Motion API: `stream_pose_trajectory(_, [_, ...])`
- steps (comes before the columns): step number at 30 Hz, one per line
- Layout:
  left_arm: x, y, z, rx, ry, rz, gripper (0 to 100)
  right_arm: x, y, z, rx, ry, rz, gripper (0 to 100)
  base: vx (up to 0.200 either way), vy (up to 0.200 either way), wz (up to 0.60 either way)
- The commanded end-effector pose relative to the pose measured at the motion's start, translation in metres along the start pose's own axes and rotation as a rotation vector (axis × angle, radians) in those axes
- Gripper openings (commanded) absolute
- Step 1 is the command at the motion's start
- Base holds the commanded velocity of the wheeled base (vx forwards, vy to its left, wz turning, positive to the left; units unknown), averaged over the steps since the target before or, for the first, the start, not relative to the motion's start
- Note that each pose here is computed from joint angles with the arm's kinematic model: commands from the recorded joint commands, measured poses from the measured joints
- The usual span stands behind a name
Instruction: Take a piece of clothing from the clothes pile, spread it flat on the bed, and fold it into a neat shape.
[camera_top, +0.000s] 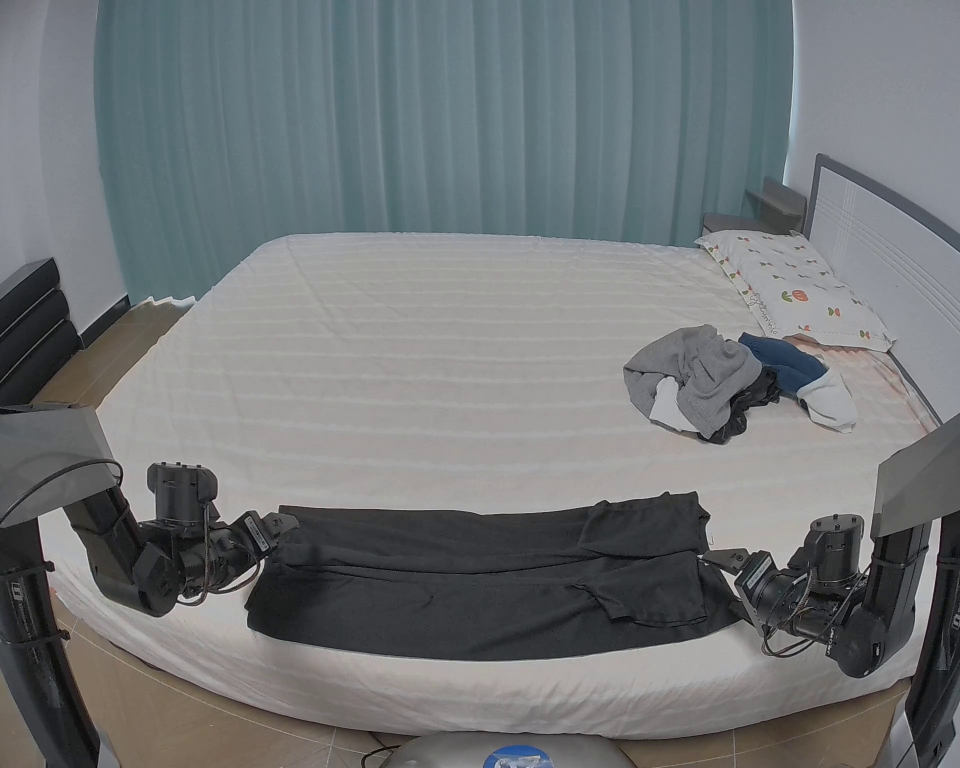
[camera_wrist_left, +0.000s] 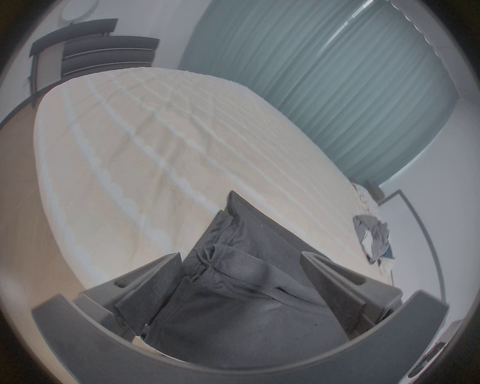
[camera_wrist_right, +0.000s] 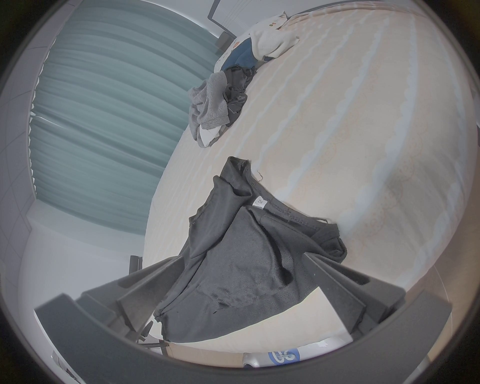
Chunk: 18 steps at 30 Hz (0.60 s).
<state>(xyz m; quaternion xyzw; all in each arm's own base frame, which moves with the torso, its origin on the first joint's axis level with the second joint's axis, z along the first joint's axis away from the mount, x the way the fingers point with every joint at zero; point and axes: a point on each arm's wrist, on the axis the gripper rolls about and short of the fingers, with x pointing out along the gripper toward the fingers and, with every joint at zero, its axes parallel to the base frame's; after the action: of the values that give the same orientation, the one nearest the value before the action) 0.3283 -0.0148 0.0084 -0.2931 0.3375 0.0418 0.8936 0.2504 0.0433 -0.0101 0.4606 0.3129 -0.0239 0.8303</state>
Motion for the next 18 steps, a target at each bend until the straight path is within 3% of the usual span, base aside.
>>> stream_pose_trajectory(1, [0.021,-0.004,-0.004,0.156,0.037,0.013,100,0.003,-0.003,-0.003,0.000,0.014,-0.013,100,0.000,0.000,0.00])
stream_pose_trajectory(9, [0.031,0.007,-0.018,0.242,0.079,0.054,100,0.004,-0.004,-0.004,-0.001,0.019,-0.017,100,0.000,0.000,0.00])
stream_pose_trajectory(18, [0.039,0.005,-0.021,0.258,0.070,0.050,100,0.005,-0.005,-0.007,-0.006,0.024,-0.012,100,0.000,0.000,0.00])
